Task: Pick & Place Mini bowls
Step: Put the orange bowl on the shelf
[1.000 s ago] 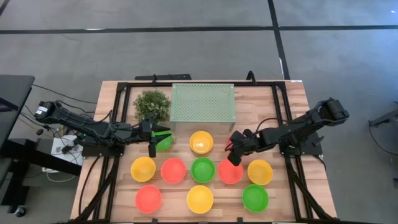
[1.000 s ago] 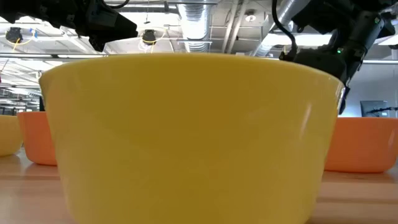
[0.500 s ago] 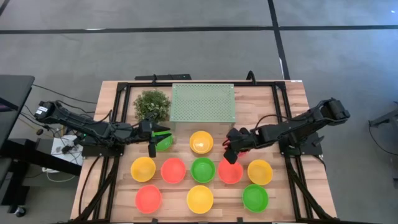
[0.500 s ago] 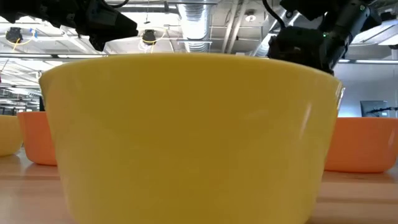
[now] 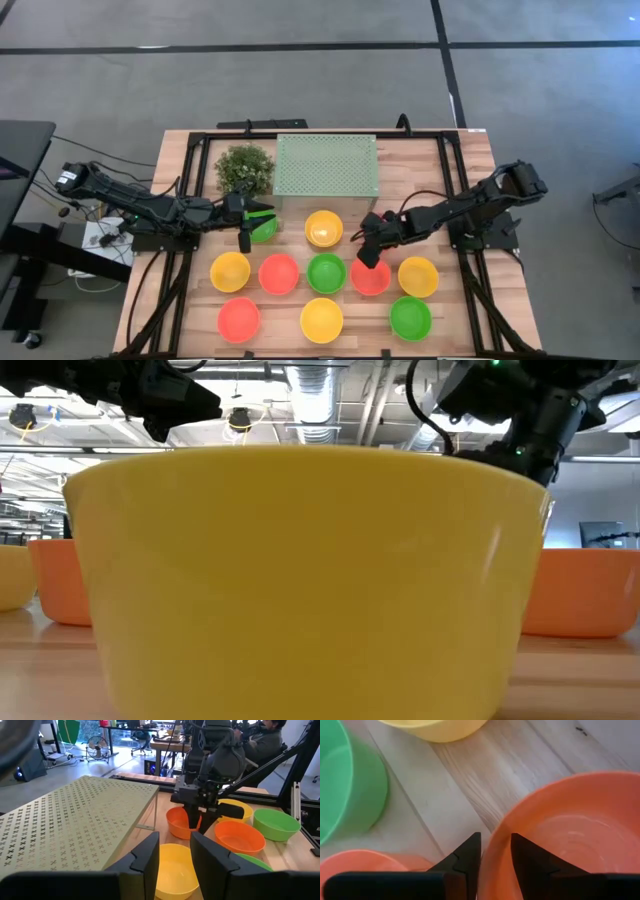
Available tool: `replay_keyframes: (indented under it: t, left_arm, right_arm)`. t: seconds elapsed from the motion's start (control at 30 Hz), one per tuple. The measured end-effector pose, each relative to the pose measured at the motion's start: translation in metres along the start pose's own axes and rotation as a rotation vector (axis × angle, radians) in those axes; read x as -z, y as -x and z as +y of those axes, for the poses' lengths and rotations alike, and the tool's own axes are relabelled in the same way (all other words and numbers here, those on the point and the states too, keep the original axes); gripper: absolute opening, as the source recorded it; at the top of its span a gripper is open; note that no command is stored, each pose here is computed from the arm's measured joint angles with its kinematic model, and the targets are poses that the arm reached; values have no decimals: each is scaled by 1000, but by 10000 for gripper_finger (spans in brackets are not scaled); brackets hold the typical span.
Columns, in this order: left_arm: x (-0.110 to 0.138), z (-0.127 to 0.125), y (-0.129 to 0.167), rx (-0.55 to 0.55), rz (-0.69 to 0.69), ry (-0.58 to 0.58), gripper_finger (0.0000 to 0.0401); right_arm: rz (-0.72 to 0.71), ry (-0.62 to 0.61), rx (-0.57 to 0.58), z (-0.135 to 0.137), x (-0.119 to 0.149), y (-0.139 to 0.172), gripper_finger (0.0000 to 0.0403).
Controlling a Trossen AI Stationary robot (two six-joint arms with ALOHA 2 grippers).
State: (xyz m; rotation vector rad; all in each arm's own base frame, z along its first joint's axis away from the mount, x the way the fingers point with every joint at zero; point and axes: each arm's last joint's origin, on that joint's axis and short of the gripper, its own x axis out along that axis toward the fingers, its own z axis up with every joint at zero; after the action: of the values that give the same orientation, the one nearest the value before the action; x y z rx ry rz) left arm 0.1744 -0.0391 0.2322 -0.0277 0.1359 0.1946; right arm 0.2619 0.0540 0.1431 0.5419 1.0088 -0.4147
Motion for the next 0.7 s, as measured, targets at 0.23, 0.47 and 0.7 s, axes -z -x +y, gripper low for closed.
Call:
replay_keyframes:
  t: [0.23,0.47,0.7]
  left_arm:
    - [0,0,0,0,0,0,111]
    - [0,0,0,0,0,0,111]
    - [0,0,0,0,0,0,111]
  right_arm:
    - [-28,10,-28,1,-4,10,19]
    - [-29,31,-152,8,-3,33,14]
    - [-245,160,-362,16,-17,80,7]
